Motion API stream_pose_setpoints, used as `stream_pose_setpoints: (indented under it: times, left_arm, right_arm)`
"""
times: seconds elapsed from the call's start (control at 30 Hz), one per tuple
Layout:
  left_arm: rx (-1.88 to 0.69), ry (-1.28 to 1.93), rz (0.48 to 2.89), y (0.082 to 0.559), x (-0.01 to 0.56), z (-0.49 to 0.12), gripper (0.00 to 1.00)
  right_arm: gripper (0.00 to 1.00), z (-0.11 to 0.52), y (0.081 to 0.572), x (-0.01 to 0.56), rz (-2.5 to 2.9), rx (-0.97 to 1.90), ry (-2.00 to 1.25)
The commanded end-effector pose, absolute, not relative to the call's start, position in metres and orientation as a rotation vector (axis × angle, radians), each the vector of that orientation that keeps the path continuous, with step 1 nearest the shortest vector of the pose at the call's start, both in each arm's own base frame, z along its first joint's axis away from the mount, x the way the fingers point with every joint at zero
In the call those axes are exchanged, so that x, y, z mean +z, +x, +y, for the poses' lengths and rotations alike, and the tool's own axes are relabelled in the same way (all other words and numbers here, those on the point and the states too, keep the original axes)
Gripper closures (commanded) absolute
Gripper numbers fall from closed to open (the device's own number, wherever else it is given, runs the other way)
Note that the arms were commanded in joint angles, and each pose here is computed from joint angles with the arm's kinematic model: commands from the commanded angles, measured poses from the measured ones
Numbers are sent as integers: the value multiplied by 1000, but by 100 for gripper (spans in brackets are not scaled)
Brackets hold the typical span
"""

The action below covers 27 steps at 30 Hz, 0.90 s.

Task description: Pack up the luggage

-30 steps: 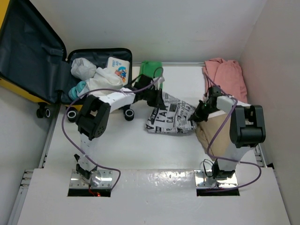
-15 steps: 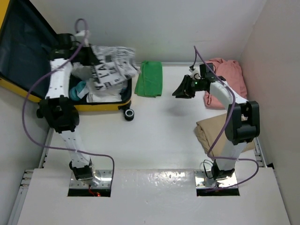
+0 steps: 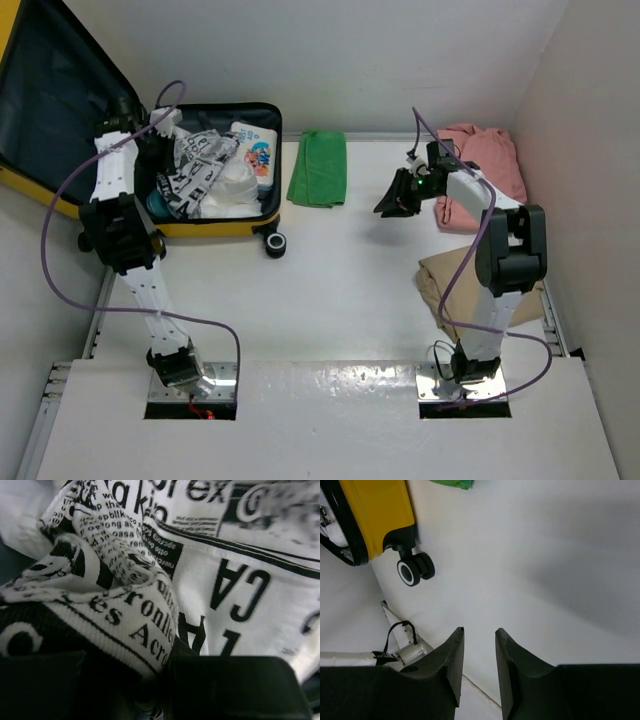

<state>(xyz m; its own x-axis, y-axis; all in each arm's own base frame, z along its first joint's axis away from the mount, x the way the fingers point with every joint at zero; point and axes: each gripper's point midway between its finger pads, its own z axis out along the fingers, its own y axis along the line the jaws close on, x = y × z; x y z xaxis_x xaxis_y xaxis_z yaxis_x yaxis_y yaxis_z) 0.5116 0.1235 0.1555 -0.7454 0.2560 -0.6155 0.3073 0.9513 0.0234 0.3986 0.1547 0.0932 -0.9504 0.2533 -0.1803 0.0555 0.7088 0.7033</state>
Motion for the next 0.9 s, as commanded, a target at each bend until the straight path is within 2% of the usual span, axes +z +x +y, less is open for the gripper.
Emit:
stream_pose_setpoints:
  times: [0.0,0.17,0.2,0.23,0.27,0.3,0.4,0.5,0.57,0.6,0.7,0.77,0.87]
  left_arm:
    - [24,327,2454,510,152,140,100]
    - [204,210,2520,497,123,155,100]
    - [235,185,2508,495,126,158,97]
    - [239,147,2518,489,123,158,88]
    - [235,120,2546,479,114,156,72]
    - [206,74,2503,480,128,151,50]
    - [93,1,2374,477,159,150,18]
    - [67,-21,2157,480,230,142,5]
    - [64,-40,1993,491,275,140,0]
    - [82,-38,1898,493,311,140,0]
    - [128,39,1737,508,373,115,0]
    - [140,151,1696,519,391,79,0]
    - [106,225,1723,523,378,40,0]
  right_arm:
    - [69,156,412,102,2617,1062,183]
    - [69,153,413,100,2623,1021,151]
    - [69,152,413,97,2629,1008,152]
    - [67,151,413,97,2629,999,142]
    - [67,149,412,96,2630,990,139]
    - [67,149,411,98,2625,982,115]
    - [66,146,410,99,2621,966,103]
    - [65,145,409,100,2614,950,77]
    - [64,138,412,101,2607,914,68]
    - [63,132,415,104,2596,886,77]
    - [61,107,422,106,2574,764,106]
    - [57,93,431,108,2545,713,125]
    - [51,95,457,110,2506,720,145]
